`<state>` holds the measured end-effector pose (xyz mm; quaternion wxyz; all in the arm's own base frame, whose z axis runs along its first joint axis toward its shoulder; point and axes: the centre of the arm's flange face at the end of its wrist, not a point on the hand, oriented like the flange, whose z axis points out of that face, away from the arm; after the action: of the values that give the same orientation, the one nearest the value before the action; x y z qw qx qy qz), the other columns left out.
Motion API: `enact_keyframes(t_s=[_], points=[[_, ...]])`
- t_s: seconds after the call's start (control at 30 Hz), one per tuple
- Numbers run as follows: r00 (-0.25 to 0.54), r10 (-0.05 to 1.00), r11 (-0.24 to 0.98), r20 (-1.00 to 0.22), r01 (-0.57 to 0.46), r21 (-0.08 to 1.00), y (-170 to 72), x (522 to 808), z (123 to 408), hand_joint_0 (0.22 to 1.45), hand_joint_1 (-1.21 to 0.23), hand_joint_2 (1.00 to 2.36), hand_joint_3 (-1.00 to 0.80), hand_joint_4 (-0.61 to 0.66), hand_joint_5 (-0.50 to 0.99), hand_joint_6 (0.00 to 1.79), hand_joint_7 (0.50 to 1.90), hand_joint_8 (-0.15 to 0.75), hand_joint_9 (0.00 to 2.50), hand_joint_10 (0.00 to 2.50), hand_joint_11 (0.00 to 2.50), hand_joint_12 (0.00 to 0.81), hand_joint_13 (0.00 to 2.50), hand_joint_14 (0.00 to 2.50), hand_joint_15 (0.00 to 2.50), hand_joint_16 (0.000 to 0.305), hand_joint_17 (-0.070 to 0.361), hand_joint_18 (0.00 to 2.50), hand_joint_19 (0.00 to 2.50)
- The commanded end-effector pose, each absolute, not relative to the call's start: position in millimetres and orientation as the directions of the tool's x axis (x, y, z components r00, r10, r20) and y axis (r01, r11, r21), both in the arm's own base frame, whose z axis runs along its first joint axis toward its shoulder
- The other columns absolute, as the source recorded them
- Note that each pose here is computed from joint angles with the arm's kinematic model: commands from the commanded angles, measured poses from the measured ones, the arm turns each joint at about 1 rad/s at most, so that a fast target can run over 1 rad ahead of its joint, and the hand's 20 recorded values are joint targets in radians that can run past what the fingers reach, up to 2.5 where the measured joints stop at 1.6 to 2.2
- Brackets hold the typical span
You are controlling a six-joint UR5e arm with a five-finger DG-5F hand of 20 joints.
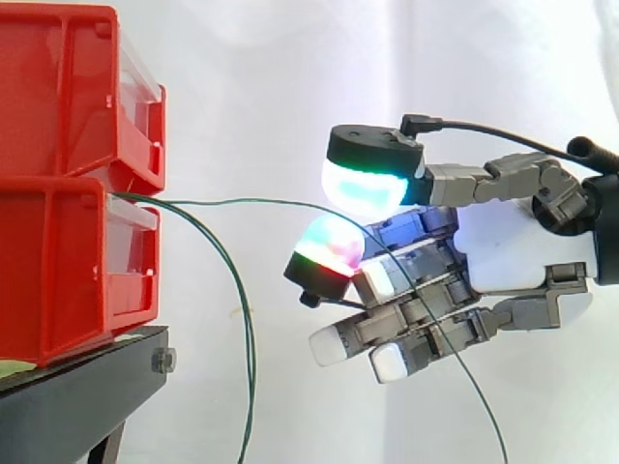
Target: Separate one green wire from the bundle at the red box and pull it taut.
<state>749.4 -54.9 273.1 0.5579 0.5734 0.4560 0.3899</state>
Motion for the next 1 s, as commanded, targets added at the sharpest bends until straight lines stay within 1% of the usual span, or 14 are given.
enact_keyframes(t_s=[0.0, 0.1, 0.27, 0.33, 0.4, 0.63, 0.8, 0.97], points=[[0.278, 0.959, 0.039, -0.062, 0.089, 0.995, -52.9, 749.2, 273.5, 0.58, -0.69, 1.01, -0.34, 0.19, -0.16, 0.90, 0.97, 0.296, 1.11, 0.02, 0.71, 0.353, 0.75, 0.02, 0.39, 0.052, 0.116, 0.77, 0.57], [0.275, 0.959, 0.039, -0.063, 0.090, 0.995, -50.6, 749.6, 272.4, 0.57, -0.69, 1.01, -0.36, 0.19, -0.16, 0.90, 0.97, 0.298, 1.11, 0.02, 0.71, 0.353, 0.75, 0.01, 0.39, 0.052, 0.117, 0.77, 0.58], [0.272, 0.960, 0.038, -0.061, 0.090, 0.995, -48.3, 749.7, 272.4, 0.58, -0.77, 1.01, -0.39, 0.19, -0.16, 0.90, 0.98, 0.297, 1.11, 0.02, 0.71, 0.352, 0.77, 0.01, 0.40, 0.052, 0.117, 0.77, 0.58], [0.270, 0.961, 0.032, -0.055, 0.088, 0.996, -46.0, 749.9, 272.4, 0.60, -0.79, 1.01, -0.35, 0.18, -0.15, 0.90, 1.01, 0.291, 1.12, 0.02, 0.72, 0.350, 0.77, 0.01, 0.40, 0.052, 0.116, 0.77, 0.58], [0.270, 0.962, 0.030, -0.052, 0.087, 0.996, -45.0, 749.9, 272.4, 0.61, -0.79, 1.02, -0.26, 0.15, -0.15, 0.91, 1.04, 0.293, 1.14, 0.02, 0.72, 0.347, 0.78, 0.02, 0.40, 0.051, 0.115, 0.80, 0.58], [0.267, 0.962, 0.030, -0.052, 0.087, 0.996, -42.7, 750.0, 272.4, 0.60, -0.80, 1.02, -0.10, 0.08, -0.13, 0.92, 1.11, 0.304, 1.20, 0.02, 0.73, 0.358, 0.81, 0.01, 0.41, 0.053, 0.119, 0.83, 0.57], [0.265, 0.963, 0.029, -0.051, 0.087, 0.996, -41.5, 750.1, 272.4, 0.60, -0.81, 1.02, -0.06, 0.05, -0.12, 0.92, 1.11, 0.310, 1.22, 0.02, 0.70, 0.376, 0.83, 0.01, 0.39, 0.057, 0.127, 0.87, 0.55], [0.266, 0.963, 0.023, -0.048, 0.095, 0.995, -41.7, 749.0, 271.5, 0.60, -0.82, 1.02, -0.04, 0.04, -0.11, 0.91, 1.13, 0.307, 1.20, 0.02, 0.67, 0.379, 0.82, 0.01, 0.40, 0.057, 0.129, 0.85, 0.54]])
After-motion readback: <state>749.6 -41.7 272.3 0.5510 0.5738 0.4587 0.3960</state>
